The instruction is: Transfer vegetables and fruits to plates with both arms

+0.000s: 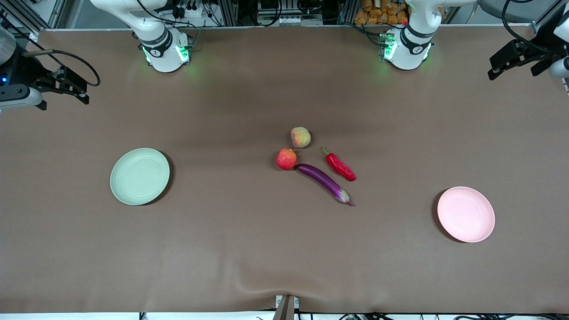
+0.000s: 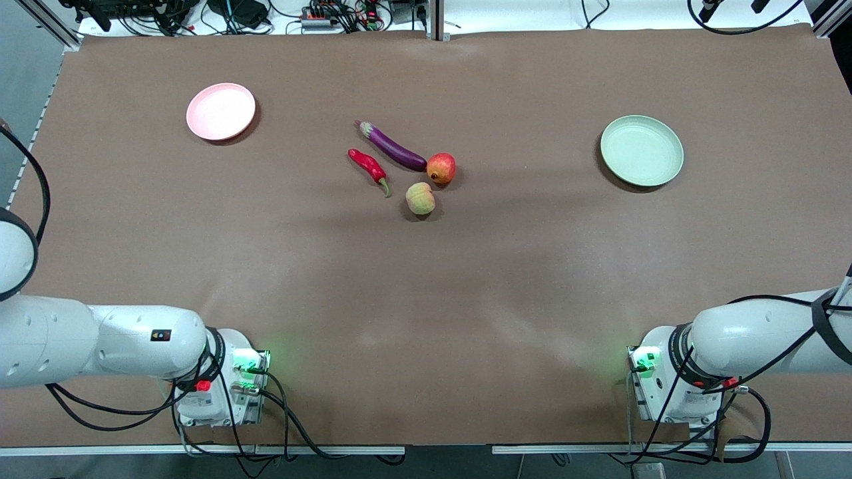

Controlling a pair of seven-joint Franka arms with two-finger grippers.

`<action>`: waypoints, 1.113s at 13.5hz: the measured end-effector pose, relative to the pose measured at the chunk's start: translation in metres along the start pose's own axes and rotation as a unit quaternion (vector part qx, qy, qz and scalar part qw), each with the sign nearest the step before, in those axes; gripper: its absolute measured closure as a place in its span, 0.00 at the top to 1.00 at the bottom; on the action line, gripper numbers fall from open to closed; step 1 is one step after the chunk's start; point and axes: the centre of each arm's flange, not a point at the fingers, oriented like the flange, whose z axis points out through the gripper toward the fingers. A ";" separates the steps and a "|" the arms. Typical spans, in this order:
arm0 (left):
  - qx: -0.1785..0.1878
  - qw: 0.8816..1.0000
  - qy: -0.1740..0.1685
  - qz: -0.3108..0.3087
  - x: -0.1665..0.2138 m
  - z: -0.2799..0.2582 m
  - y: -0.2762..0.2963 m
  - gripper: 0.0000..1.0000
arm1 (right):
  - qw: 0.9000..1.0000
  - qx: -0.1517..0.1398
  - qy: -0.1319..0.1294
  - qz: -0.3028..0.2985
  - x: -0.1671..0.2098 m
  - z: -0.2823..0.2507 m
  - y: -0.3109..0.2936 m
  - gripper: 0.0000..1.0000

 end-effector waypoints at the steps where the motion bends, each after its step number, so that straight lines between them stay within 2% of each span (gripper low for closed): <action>1: 0.000 1.000 0.000 0.000 0.000 0.000 0.000 1.00 | 1.000 0.000 0.000 0.000 0.000 0.000 0.000 1.00; 7: 0.001 1.000 -0.008 0.002 0.005 0.007 0.002 1.00 | 1.000 0.005 -0.005 -0.001 -0.001 0.001 -0.002 1.00; 9: 0.002 1.000 -0.015 0.003 0.009 0.013 0.005 1.00 | 1.000 0.008 -0.030 0.004 -0.007 0.005 0.002 1.00; 11: 0.003 1.000 -0.022 0.006 0.013 0.020 0.008 1.00 | 0.999 0.011 -0.042 0.020 -0.012 0.007 0.020 1.00; 15: -0.008 0.999 -0.034 0.021 0.031 0.043 0.027 1.00 | 0.999 0.010 -0.032 0.026 -0.010 0.006 0.027 1.00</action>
